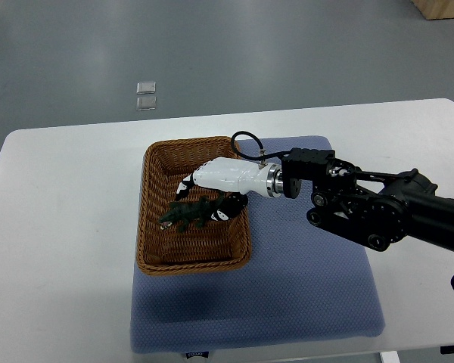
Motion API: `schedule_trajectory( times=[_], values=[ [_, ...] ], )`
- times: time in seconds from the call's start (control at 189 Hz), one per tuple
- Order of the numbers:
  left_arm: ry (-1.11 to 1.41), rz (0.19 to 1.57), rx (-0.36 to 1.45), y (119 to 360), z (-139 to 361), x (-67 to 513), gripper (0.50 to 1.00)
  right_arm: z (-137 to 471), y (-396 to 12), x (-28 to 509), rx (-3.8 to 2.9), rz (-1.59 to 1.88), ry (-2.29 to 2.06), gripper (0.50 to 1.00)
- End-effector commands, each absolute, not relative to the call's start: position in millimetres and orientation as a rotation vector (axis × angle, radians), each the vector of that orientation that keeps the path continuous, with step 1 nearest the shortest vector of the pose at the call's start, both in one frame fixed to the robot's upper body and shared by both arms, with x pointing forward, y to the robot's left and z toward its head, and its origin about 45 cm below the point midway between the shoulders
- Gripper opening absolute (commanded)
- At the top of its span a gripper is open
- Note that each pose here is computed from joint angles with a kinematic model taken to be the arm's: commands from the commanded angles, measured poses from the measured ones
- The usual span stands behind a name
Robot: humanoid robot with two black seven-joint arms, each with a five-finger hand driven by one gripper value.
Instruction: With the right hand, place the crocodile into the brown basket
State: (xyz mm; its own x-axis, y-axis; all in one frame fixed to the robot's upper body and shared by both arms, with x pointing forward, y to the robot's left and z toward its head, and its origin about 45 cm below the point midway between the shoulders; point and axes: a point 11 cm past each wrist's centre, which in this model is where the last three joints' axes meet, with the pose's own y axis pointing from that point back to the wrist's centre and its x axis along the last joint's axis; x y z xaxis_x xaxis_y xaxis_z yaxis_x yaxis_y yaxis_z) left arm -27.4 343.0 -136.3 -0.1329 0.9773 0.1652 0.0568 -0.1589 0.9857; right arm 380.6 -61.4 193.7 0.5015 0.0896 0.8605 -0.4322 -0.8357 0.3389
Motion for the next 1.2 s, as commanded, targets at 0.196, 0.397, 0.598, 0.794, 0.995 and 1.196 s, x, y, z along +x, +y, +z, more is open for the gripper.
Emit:
schedule_trajectory(
  times=[0.196,0.397,0.598,0.794,0.995,1.196],
  values=[
    [1.264,1.412,1.296,343.0,-136.3,-27.4,1.000,195.3,-59.1,379.4,2.237,1.315,-0.283,0.864],
    [1.264,1.412,1.296,343.0,-136.3,-27.4,1.000,219.3,-60.2,392.4,2.260,1.335,-0.360,0.893],
    [1.264,1.412,1.296,343.0,-136.3,-27.4,1.000,246.0,-78.8,413.4,2.439,1.133,-0.685,0.895],
    [1.264,1.412,1.296,343.0,-136.3,-27.4,1.000,251.2,-116.5,428.7,2.621,0.768,-1.094,0.895],
    [1.264,1.412,1.296,343.0,-136.3,-27.4,1.000,245.5,-167.2,445.0,2.676,0.394,-1.511,0.895],
    [1.264,1.412,1.296,343.0,-136.3,-27.4,1.000,208.7,-226.8,459.9,2.573,-0.097,-1.946,0.895]
  ],
)
